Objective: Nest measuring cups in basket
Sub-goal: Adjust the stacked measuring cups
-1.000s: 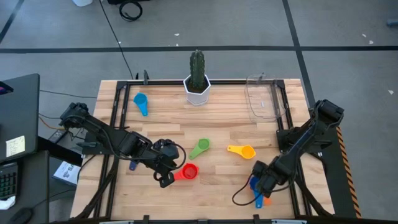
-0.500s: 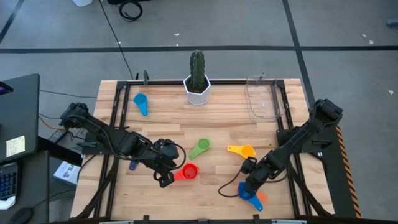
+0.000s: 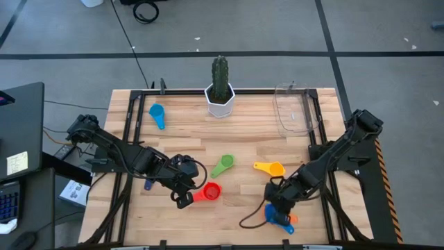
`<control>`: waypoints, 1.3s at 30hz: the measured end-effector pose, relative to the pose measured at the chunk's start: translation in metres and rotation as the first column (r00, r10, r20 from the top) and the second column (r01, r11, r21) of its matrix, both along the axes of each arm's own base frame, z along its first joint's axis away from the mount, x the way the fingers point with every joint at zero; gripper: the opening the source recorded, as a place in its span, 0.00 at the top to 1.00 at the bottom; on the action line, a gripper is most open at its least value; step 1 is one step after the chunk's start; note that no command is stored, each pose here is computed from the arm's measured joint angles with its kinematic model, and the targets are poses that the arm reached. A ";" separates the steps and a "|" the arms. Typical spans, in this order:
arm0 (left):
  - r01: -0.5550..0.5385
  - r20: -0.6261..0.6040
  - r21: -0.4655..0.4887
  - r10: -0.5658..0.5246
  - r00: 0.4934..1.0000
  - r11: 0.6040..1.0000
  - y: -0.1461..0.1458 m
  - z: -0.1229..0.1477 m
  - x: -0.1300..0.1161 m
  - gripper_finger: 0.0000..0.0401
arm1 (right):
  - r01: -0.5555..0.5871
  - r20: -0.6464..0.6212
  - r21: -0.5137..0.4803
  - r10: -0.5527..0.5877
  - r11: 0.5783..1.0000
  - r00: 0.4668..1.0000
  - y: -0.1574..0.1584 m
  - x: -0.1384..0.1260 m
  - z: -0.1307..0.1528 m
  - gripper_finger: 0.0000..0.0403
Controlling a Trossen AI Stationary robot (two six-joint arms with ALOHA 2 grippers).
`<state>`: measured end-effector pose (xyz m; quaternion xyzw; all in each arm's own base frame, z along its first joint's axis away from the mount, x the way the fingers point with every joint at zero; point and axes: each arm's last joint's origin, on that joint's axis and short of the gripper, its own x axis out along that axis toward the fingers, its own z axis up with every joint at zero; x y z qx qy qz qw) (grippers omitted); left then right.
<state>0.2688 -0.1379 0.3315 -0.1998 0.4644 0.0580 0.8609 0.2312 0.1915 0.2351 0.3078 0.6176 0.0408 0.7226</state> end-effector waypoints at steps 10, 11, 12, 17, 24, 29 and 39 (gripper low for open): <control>0.008 0.001 0.003 -0.008 1.000 1.000 -0.001 0.000 0.000 0.85 | -0.063 0.152 0.053 0.055 0.997 0.987 0.011 0.010 0.005 0.80; 0.010 0.001 0.003 -0.010 1.000 1.000 -0.001 0.000 -0.001 0.85 | -0.053 0.161 0.033 0.047 0.998 0.986 0.012 0.009 0.005 0.78; 0.010 0.001 0.003 -0.010 1.000 1.000 -0.002 0.000 -0.001 0.85 | -0.038 0.176 0.012 0.035 0.999 0.984 0.012 0.008 0.004 0.76; 0.027 0.000 0.003 -0.027 1.000 1.000 -0.006 0.000 -0.003 0.85 | -0.032 0.237 -0.060 0.046 0.998 0.970 0.018 0.004 0.004 0.67; 0.040 0.009 0.019 -0.040 0.999 0.999 -0.012 0.000 -0.007 0.85 | -0.148 0.274 -0.099 0.170 0.984 0.947 0.030 -0.003 0.001 0.64; 0.036 0.007 0.032 -0.036 0.999 0.999 -0.012 0.000 -0.008 0.85 | -0.229 0.308 -0.147 0.264 0.962 0.914 0.036 -0.008 0.001 0.64; 0.054 0.009 0.048 -0.055 0.998 0.997 -0.012 0.000 -0.008 0.85 | -0.314 0.285 -0.210 0.366 0.926 0.886 0.043 -0.009 -0.013 0.64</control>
